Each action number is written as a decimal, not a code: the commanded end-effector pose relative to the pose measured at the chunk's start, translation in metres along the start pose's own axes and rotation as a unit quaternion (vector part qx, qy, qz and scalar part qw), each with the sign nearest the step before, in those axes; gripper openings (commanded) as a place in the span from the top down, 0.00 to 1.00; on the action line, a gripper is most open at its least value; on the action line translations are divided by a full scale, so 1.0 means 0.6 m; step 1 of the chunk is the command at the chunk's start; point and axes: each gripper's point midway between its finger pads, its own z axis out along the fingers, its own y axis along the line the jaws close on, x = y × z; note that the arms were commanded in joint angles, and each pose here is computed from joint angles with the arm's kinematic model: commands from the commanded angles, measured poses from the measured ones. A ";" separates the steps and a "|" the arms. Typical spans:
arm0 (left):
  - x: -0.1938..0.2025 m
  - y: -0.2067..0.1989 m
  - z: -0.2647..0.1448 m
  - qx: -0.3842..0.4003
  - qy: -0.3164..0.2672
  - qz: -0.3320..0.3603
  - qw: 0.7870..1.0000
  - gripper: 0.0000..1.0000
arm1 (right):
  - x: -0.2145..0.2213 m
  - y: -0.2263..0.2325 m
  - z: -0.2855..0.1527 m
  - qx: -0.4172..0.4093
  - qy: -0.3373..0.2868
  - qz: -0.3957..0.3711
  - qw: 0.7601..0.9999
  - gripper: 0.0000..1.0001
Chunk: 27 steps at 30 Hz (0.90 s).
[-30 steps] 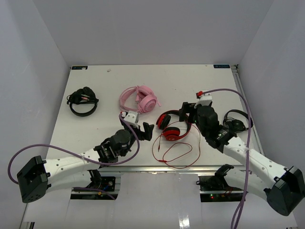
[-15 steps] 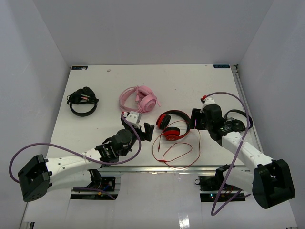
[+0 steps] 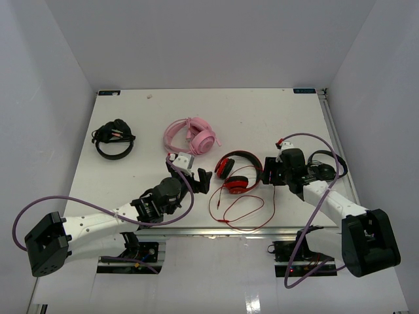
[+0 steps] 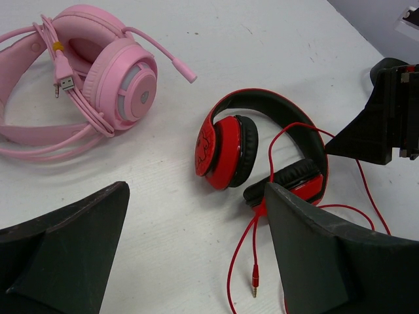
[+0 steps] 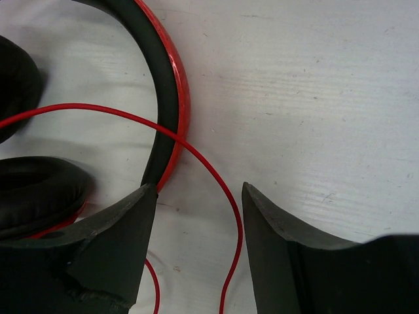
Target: Wrap the headphones
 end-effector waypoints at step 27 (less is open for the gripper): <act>-0.008 -0.001 0.007 -0.007 -0.006 0.003 1.000 0.05 | -0.106 0.204 -0.185 -0.311 -0.116 -0.034 0.943 0.92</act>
